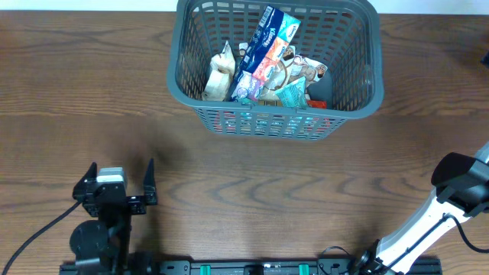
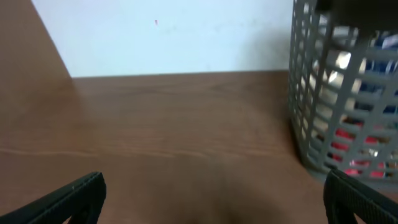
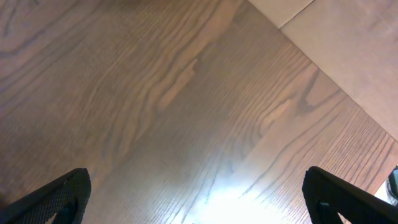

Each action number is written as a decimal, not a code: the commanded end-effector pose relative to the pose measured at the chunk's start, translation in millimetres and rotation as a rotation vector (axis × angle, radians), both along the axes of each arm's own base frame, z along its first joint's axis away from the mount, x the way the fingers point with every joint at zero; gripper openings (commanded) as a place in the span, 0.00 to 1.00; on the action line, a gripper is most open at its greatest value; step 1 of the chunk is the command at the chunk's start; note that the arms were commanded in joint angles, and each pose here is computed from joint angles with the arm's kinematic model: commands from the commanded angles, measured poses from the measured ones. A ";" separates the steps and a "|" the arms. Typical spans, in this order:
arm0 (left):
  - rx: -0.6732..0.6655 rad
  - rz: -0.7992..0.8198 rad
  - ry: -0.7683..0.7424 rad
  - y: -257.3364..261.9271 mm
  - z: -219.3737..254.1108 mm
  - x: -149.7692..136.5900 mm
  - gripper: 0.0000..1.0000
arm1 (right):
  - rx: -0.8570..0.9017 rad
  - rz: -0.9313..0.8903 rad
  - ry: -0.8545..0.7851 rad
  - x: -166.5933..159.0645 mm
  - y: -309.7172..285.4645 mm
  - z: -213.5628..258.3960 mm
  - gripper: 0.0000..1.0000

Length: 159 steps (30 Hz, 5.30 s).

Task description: Pack container

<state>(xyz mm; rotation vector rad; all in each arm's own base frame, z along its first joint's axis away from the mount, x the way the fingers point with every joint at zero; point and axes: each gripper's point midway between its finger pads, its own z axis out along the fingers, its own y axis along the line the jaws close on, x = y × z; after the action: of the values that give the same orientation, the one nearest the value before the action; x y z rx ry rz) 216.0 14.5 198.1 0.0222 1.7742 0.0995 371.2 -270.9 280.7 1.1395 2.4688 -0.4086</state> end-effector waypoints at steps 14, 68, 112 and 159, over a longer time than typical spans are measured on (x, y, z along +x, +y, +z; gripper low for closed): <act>-0.109 0.006 0.011 -0.9 -48.2 15.5 0.99 | -0.002 -0.017 -0.001 -2.0 -1.4 0.4 0.99; -0.142 0.016 0.055 -0.7 -69.3 16.5 0.99 | -0.018 -0.011 -0.026 -5.5 3.3 13.8 0.99; -0.141 0.015 0.055 -0.7 -69.3 16.5 0.99 | -0.366 0.740 -1.205 -113.2 259.6 75.7 0.99; -0.142 0.016 0.055 -0.7 -69.3 16.5 0.99 | -0.451 0.964 -1.056 -124.1 279.8 -93.5 0.99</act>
<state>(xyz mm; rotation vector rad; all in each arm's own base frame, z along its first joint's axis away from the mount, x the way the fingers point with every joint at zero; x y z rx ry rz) 232.3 15.0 139.9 -0.0932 1.8115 -0.0043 248.2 5.1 189.4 -0.1134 1.5616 -0.0252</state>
